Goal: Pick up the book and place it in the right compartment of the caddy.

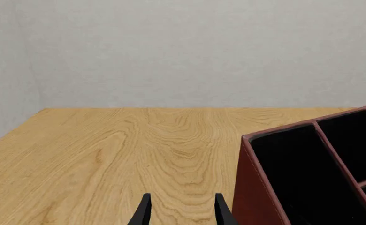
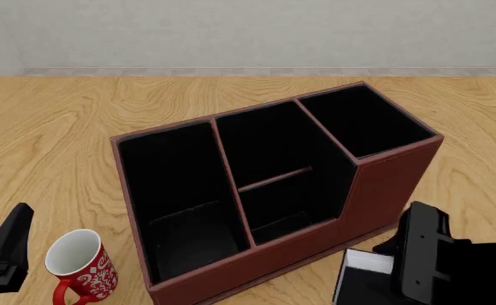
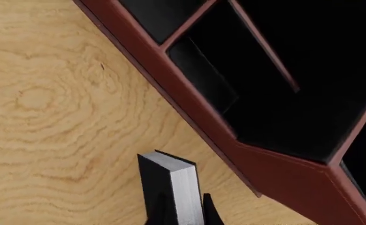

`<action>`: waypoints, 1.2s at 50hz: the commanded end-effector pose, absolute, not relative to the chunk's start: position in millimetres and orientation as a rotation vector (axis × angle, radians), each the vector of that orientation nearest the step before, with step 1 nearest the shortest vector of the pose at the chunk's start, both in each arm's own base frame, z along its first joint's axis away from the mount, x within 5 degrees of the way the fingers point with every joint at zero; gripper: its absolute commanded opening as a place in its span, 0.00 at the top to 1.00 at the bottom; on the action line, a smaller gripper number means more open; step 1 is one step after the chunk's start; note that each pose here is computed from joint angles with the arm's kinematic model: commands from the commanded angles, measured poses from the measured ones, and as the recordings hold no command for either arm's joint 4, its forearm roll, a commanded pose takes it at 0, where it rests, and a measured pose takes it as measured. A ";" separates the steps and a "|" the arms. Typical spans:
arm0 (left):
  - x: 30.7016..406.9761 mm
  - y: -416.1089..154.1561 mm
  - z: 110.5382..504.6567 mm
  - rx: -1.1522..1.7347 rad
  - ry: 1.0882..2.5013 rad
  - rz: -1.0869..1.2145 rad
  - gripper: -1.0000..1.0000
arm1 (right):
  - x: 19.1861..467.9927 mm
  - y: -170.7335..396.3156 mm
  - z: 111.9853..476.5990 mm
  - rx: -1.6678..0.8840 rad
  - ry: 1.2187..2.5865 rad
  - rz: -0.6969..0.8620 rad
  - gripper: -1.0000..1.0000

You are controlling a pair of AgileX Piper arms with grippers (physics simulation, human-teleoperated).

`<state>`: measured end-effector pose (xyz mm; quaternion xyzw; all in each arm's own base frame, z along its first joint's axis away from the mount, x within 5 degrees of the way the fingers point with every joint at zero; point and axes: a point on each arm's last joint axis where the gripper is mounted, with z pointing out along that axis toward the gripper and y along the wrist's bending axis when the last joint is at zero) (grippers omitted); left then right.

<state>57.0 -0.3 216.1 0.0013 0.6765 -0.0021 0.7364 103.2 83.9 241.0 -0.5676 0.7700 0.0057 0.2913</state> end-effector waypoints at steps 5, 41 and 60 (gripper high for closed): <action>57.5 -0.3 215.6 0.003 1.487 -0.005 0.00 | 96.5 77.2 257.8 -1.454 2.079 0.051 1.00; 57.0 -0.3 215.9 0.003 1.487 -0.004 0.00 | 65.8 43.2 290.9 -1.398 2.058 -0.013 1.00; 56.9 -0.2 216.5 0.002 1.487 -0.004 0.00 | 46.2 23.0 328.0 -1.275 2.059 -0.085 1.00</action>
